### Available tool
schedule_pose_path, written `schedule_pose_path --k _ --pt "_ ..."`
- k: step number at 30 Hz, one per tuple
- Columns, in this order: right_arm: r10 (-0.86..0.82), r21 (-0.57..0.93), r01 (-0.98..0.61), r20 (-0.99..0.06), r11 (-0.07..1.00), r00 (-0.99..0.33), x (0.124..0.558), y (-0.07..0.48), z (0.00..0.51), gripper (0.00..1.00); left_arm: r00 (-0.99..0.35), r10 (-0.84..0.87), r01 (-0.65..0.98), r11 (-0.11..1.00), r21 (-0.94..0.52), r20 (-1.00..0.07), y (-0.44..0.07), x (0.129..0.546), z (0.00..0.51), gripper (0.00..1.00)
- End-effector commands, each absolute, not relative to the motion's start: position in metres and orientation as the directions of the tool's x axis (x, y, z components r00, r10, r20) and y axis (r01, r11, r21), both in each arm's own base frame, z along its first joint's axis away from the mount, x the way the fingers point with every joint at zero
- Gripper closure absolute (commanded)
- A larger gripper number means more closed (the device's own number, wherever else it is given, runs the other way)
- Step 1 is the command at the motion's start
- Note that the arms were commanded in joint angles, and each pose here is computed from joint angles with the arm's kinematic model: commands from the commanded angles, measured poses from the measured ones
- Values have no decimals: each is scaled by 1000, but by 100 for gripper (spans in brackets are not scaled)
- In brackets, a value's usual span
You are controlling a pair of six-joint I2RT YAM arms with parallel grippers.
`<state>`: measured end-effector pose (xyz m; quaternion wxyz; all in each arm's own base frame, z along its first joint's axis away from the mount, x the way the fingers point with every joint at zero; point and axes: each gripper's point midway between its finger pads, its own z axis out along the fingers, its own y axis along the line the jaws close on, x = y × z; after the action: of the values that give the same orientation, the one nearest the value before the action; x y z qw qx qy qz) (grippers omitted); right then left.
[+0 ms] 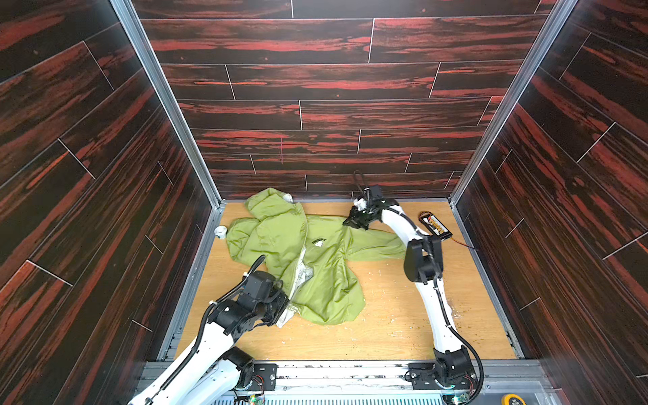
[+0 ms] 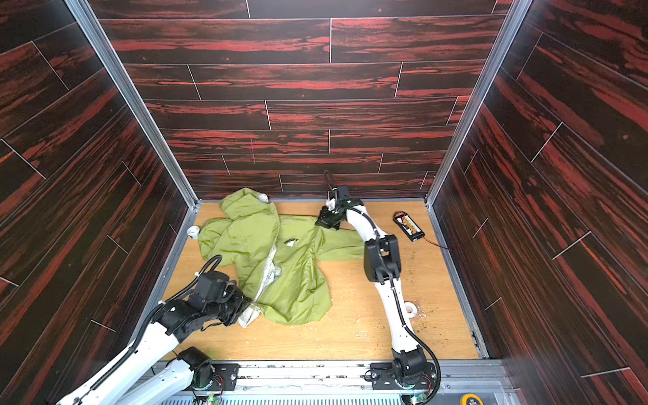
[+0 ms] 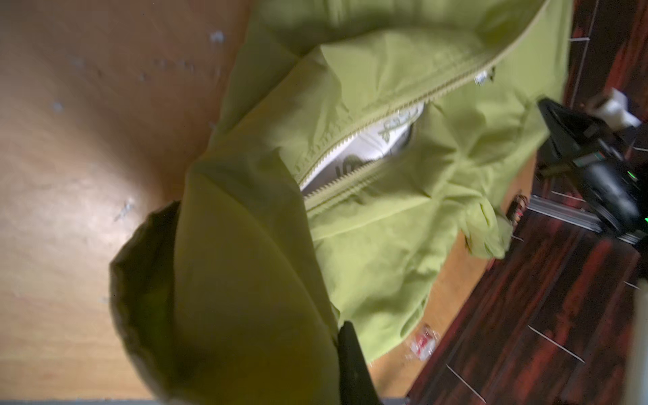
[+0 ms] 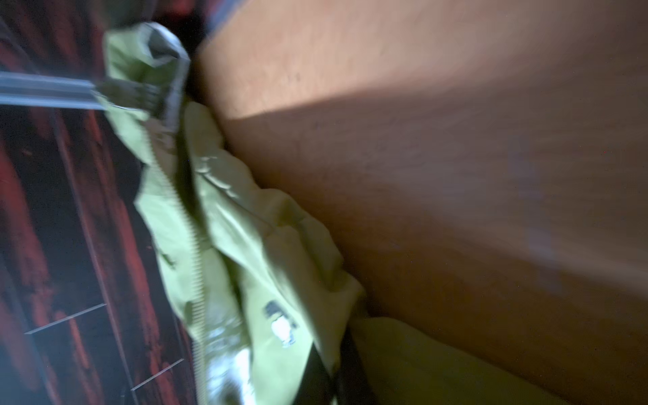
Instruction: Zip up the jacket
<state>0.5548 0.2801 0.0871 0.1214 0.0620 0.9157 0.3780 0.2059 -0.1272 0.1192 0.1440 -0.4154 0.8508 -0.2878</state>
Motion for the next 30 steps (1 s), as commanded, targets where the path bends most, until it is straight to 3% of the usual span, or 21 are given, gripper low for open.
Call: schedule_pose_path --k 1,9,15,18,23,28,30 --pt "265 729 -62 -325 681 -908 560 243 181 100 -582 -800 -584 536 -610 -147 -116 236 134 100" --pt "377 740 11 -329 673 -866 509 166 187 100 -599 -760 -539 616 -574 -253 -118 312 153 100" --pt "429 806 75 -231 587 -873 444 168 169 100 -646 -695 -481 693 -537 -317 -113 372 181 100" --pt "410 819 73 -206 569 -888 409 192 161 100 -646 -687 -486 706 -514 -332 -98 393 190 100" --pt "208 818 -58 -213 572 -955 359 283 158 100 -603 -712 -514 691 -508 -360 -61 416 204 100" --pt "10 828 -213 -255 519 -967 343 357 174 100 -556 -723 -499 685 -531 -409 -37 423 230 100" --pt "6 827 -220 -261 518 -965 349 364 178 100 -550 -720 -492 689 -532 -423 -33 421 238 100"
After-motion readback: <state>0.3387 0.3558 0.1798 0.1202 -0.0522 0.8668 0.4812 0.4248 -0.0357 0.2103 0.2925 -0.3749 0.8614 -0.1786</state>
